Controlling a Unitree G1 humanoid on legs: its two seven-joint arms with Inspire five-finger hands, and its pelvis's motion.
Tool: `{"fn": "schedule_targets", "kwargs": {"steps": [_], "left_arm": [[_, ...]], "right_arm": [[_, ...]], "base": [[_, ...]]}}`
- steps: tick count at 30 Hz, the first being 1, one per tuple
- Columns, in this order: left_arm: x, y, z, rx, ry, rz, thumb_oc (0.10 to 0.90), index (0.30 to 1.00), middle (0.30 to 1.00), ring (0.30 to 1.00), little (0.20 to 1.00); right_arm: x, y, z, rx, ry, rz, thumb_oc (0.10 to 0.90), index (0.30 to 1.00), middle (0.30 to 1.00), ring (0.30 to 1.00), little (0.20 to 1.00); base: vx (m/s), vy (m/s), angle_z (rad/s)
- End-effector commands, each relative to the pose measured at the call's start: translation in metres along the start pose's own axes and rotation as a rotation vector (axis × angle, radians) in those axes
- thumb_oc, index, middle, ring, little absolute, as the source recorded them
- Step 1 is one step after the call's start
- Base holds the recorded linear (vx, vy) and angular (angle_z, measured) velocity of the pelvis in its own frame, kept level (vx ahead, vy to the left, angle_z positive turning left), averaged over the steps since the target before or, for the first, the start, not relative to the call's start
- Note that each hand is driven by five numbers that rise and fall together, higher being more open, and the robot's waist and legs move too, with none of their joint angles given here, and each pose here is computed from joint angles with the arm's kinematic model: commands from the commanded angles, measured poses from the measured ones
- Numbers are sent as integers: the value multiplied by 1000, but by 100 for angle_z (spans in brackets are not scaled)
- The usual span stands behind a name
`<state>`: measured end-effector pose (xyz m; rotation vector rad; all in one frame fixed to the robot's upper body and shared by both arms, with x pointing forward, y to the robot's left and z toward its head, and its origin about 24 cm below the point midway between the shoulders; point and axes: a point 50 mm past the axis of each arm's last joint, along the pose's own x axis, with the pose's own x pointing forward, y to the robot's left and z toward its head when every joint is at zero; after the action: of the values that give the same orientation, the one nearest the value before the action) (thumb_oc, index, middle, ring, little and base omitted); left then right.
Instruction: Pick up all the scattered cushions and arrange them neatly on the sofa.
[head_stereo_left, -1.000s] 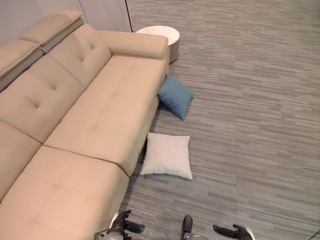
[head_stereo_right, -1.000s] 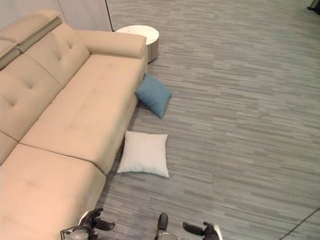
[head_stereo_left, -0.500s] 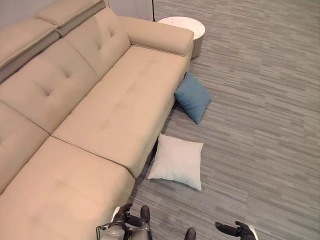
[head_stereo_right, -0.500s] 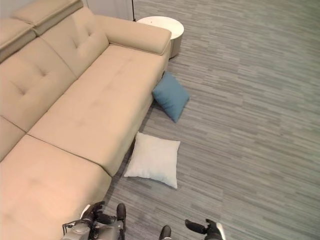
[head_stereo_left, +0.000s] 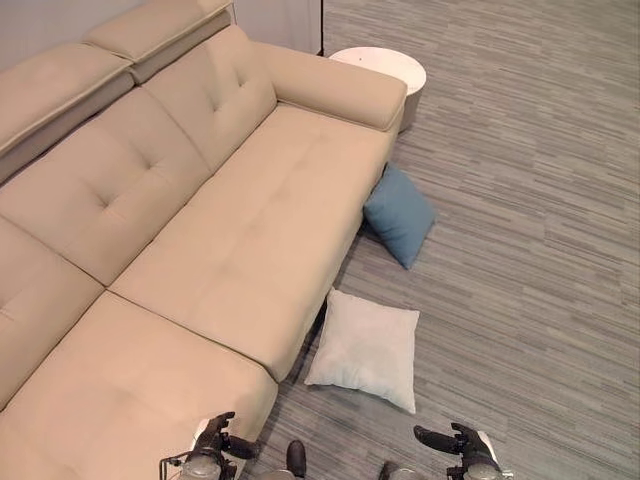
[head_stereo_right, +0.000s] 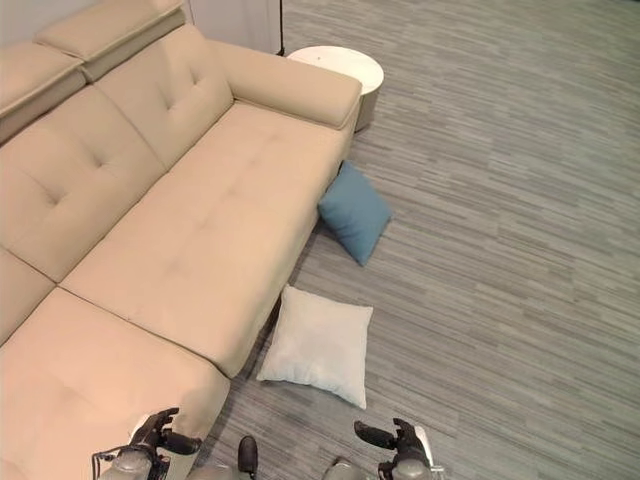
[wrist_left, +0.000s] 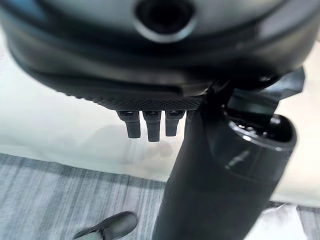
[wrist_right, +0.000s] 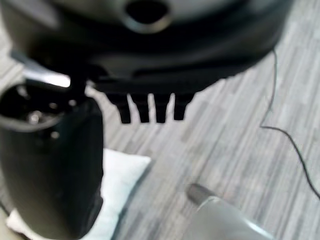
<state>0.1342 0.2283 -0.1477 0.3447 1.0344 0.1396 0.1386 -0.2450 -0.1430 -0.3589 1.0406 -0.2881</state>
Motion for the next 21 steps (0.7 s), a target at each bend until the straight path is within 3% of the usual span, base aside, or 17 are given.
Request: {"fn": "schedule_targets", "kwargs": {"steps": [1,11,21], "left_arm": [[1,-1,11,-11,-53,20,800,900,900,900,900],[0,-17,14,-36,-54,-30,800,900,900,900,900],[0,-20,18,-75,-59,-22,800,900,900,900,900]], "right_arm": [[2,-27,-6,-56,0,-65,800,900,900,900,900],[1,-30,-11,-10,-2,-80,800,900,900,900,900],[1,-35,-11,-10,-7,-100,800,900,900,900,900]], "base": [[110,-127,6],[65,-191,17],[100,-57,5]]}}
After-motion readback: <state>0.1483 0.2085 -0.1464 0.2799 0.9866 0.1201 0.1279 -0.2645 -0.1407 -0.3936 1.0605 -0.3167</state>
